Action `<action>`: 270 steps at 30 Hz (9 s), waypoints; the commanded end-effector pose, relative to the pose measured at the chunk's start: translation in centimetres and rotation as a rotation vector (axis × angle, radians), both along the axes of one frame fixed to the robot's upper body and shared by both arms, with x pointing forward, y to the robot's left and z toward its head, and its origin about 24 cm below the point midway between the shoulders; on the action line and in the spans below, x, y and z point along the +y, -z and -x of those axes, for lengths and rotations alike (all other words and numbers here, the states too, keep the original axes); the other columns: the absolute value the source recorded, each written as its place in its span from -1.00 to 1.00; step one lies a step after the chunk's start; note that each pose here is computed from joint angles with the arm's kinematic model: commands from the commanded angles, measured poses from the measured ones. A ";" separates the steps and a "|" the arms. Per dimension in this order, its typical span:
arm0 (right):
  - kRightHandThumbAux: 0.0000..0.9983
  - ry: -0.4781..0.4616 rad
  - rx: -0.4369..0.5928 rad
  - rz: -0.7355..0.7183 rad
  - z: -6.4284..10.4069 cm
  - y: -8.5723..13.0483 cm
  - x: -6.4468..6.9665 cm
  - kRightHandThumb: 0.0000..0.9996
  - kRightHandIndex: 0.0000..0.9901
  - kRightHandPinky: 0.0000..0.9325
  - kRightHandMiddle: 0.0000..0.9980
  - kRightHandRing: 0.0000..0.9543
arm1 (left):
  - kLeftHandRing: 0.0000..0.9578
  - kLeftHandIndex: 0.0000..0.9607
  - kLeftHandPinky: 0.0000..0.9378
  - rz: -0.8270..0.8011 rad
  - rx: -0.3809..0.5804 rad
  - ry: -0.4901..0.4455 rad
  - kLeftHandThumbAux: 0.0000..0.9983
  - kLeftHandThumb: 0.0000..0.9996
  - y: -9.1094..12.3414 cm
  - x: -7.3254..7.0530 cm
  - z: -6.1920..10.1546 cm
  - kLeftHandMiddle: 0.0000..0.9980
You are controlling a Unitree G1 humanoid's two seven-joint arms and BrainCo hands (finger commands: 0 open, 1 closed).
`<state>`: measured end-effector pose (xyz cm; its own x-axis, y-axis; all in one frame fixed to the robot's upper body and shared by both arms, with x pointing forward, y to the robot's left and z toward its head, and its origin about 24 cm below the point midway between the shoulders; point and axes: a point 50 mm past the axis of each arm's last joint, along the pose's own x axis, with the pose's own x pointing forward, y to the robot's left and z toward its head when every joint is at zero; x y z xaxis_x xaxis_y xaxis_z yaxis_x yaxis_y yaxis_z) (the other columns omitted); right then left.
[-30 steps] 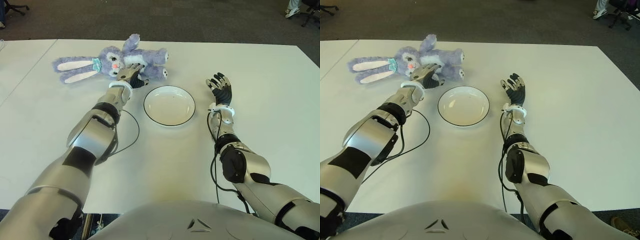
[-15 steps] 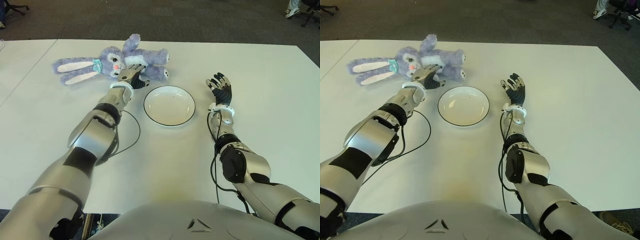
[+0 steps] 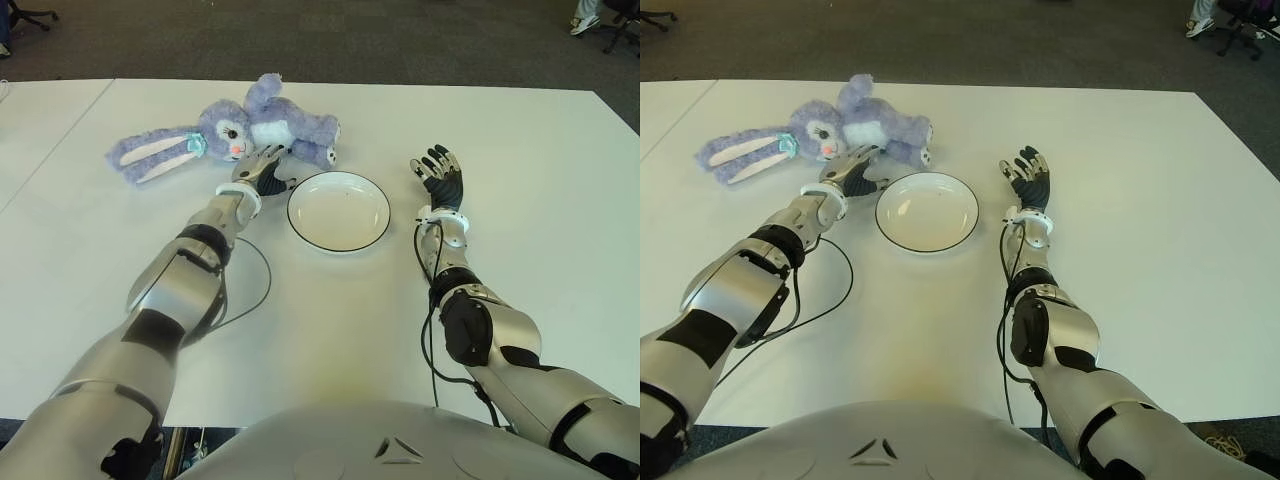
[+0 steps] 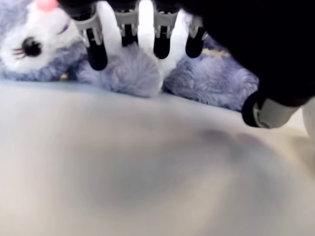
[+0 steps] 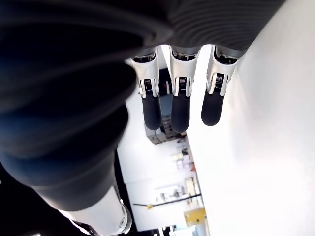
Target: Put the doll into the plate.
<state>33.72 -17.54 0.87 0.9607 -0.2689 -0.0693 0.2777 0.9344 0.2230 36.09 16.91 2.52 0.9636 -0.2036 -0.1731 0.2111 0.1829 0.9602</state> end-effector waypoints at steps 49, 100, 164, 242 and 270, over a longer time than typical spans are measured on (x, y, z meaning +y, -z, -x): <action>0.75 0.004 0.491 -0.150 9.0 10.6 2.0 -0.40 -0.64 -0.54 -0.61 -0.59 | -0.98 -1.00 -1.00 0.122 0.103 0.185 -0.23 -0.35 5.5 7.2 11.1 -1.00; 0.75 -0.001 0.493 -0.154 8.7 10.4 2.3 -0.36 -0.63 -0.54 -0.60 -0.59 | -0.98 -1.00 -0.92 0.099 -0.734 -0.147 -0.45 -0.22 -9.4 12.9 9.0 -1.00; 0.75 0.004 0.488 -0.175 8.7 10.4 2.1 -0.27 -0.49 -0.56 -0.56 -0.56 | -1.00 -1.00 -0.97 -0.107 -0.071 -0.173 -0.45 -0.25 -9.0 4.3 -4.3 -1.00; 0.73 0.015 0.470 -0.194 9.2 10.6 1.4 -0.22 -0.51 -0.53 -0.57 -0.56 | 0.44 -0.09 0.41 -0.140 0.127 -0.270 0.38 0.46 2.6 4.4 1.6 0.37; 0.74 0.021 0.471 -0.199 9.1 10.6 1.5 -0.16 -0.47 -0.49 -0.52 -0.52 | 0.66 -0.08 0.64 0.004 0.091 -0.360 0.40 0.51 2.7 5.0 2.0 0.65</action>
<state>33.68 -17.45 0.79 0.9665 -0.2476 -0.0675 0.2567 0.9323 0.2550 37.70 21.64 6.00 0.9934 0.1129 -0.0224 -0.0033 0.2220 0.9751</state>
